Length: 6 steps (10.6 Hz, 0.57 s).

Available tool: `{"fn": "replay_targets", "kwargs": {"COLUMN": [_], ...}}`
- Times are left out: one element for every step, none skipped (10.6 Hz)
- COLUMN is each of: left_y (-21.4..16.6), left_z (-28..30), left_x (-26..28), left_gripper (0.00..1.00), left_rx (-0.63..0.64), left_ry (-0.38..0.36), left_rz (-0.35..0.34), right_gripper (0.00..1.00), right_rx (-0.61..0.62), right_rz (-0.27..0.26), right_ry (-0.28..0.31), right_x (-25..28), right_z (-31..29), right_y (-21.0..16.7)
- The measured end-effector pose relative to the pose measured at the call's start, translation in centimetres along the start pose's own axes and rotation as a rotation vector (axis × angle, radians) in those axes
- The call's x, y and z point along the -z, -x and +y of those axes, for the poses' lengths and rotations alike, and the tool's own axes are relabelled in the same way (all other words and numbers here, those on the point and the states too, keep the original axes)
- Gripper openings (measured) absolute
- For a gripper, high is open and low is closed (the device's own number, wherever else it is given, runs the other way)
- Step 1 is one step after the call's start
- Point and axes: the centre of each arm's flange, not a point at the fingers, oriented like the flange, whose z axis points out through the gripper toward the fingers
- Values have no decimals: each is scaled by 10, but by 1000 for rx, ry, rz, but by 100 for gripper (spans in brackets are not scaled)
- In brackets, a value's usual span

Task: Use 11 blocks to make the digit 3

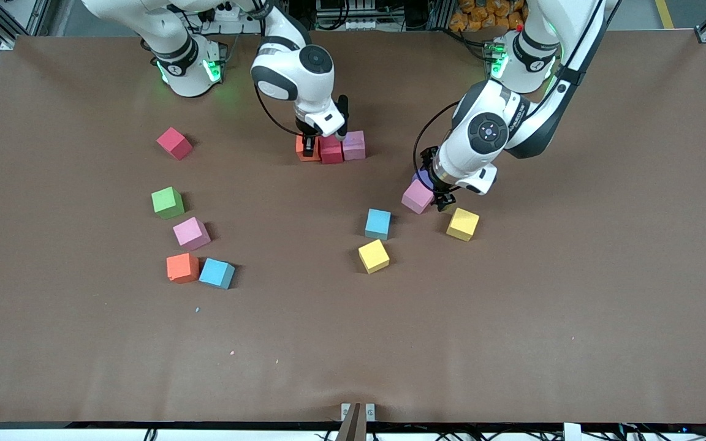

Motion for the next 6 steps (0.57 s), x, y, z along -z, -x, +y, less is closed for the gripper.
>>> {"fn": "replay_targets", "kwargs": {"left_y": [3, 4, 5, 5, 4, 5], "left_z": [2, 3, 3, 4, 4, 3], "left_x": [-5, -12, -19, -25, -32, -38], "left_gripper": [100, 100, 100, 100, 100, 100], "left_rx": [56, 111, 155, 177, 180, 178], "left_ry": [11, 15, 12, 5, 2, 16], "left_rz": [-19, -30, -31, -26, -16, -3], "right_gripper": [56, 56, 56, 56, 56, 56], "right_rx": [1, 3, 5, 7, 9, 13], "right_rz": [-1, -3, -5, -6, -7, -9], "right_ry": [-1, -3, -6, -9, -11, -11], "right_x": [0, -1, -3, -4, -6, -6], "right_z": [0, -1, -1, -2, -2, -2], "right_y": [0, 0, 0, -1, -1, -1]}}
